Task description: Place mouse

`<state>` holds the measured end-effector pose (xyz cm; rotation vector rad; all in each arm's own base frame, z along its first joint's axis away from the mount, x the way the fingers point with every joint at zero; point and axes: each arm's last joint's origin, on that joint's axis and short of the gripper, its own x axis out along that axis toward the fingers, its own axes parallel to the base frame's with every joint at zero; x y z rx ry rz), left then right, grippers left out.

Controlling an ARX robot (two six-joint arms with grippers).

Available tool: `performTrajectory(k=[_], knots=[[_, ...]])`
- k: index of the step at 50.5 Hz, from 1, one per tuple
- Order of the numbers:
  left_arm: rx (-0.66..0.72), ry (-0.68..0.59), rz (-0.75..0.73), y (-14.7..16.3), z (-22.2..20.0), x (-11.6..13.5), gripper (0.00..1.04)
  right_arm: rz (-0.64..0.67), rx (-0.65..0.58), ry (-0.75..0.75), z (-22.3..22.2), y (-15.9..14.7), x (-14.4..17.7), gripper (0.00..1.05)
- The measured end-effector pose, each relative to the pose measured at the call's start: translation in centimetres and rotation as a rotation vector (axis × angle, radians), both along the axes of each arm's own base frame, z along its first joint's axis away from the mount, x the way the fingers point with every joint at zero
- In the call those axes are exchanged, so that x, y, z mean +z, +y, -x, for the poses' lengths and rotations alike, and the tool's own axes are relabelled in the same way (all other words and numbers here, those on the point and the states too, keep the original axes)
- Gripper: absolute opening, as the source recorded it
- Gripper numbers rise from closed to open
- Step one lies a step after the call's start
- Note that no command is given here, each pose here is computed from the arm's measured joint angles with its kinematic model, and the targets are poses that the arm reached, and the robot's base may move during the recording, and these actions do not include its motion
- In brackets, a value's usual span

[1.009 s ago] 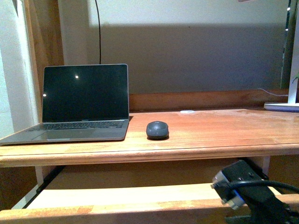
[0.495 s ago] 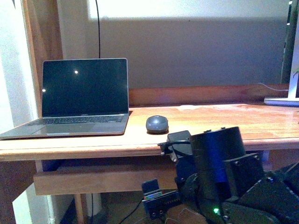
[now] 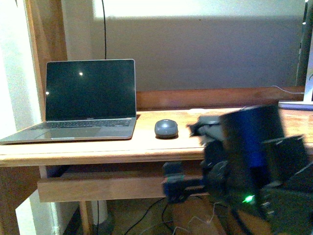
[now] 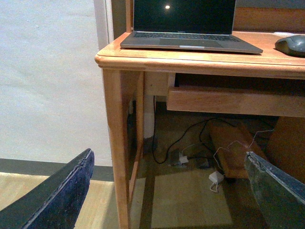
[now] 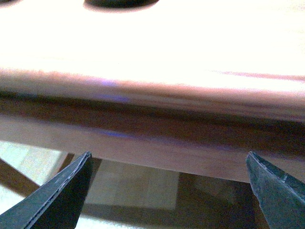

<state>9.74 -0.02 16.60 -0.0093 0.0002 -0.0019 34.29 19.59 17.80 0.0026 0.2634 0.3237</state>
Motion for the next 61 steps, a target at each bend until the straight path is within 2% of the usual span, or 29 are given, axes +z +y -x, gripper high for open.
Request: performTrajectory(k=[7, 24, 37, 58, 61], knots=[[0.0, 0.0, 0.0, 0.0, 0.0, 0.0, 0.97, -0.092, -0.081, -0.037, 3.1, -4.7, 3.4, 0.97], [0.0, 0.0, 0.0, 0.0, 0.0, 0.0, 0.97, -0.255, -0.197, -0.034, 11.4, -13.4, 4.3, 0.97], [0.0, 0.0, 0.0, 0.0, 0.0, 0.0, 0.97, -0.336, -0.252, -0.035, 16.8, -16.2, 3.1, 0.97], [0.0, 0.0, 0.0, 0.0, 0.0, 0.0, 0.97, -0.359, -0.241, 0.0, 23.6, -17.3, -0.3, 0.97], [0.0, 0.0, 0.0, 0.0, 0.0, 0.0, 0.97, -0.312, -0.287, -0.081, 24.0, -17.6, -0.8, 0.92]])
